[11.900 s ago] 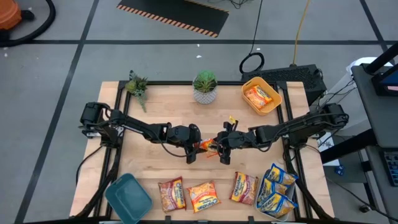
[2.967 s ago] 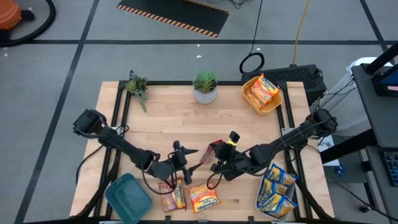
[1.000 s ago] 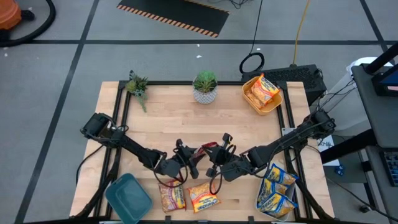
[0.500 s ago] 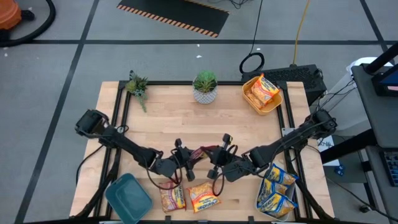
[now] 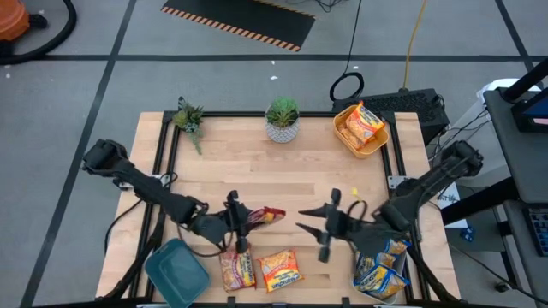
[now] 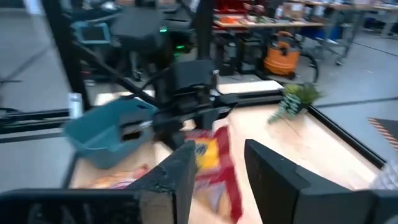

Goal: Sort Maruchan noodles
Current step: Put the right red noodle pack into the blue bin

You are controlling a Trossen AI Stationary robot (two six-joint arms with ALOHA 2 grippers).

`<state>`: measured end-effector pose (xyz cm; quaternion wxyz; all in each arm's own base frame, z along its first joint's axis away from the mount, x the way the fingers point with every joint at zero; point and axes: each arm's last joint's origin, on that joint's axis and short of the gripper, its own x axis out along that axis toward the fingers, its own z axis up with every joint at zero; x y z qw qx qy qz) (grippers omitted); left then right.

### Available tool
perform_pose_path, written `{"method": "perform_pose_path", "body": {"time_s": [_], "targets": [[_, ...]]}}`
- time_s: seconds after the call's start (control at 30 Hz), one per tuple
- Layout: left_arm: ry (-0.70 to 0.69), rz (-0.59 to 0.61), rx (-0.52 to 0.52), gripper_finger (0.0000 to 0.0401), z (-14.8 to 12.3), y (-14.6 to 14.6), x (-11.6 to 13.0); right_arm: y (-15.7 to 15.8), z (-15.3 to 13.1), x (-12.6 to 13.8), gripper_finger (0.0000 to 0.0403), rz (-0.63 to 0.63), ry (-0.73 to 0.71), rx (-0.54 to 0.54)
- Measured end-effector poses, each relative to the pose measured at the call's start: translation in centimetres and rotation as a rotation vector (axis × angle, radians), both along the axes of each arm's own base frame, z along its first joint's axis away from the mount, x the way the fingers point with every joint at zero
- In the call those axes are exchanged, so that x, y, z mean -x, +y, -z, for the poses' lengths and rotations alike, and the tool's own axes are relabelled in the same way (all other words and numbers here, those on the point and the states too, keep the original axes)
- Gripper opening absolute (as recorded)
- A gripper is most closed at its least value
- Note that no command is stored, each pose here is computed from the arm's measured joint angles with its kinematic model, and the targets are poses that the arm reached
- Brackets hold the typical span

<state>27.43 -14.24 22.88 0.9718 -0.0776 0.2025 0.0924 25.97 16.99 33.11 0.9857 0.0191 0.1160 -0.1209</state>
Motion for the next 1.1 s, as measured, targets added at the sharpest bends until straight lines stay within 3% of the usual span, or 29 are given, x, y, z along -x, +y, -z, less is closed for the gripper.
{"method": "perform_pose_path", "body": {"time_s": [0.2, 0.4, 0.7, 0.87, 1.1], "targets": [[-0.012, 0.022, 0.121, 0.0124, -2.8, -0.5, 3.4, 1.4, -1.1, 2.2, 0.0141, -0.079, -0.028, -0.021], [0.003, 0.091, 0.259, 0.0126, -5.2, -1.4, 8.0, 1.9, -1.0, 2.5, 0.014, -0.098, -0.024, -0.021], [0.219, 0.247, 0.333, 0.0128, -4.7, -3.4, 13.8, 1.8, 0.3, 2.6, 0.014, -0.073, 0.003, -0.069], [0.389, 0.478, 0.283, 0.0128, -4.0, -4.8, 16.6, 1.6, 0.8, 2.5, 0.0139, -0.052, 0.002, -0.122], [0.426, 0.761, 0.117, 0.0129, -3.9, -6.0, 19.0, 1.7, 0.5, 2.4, 0.0139, -0.052, -0.026, -0.153]]}}
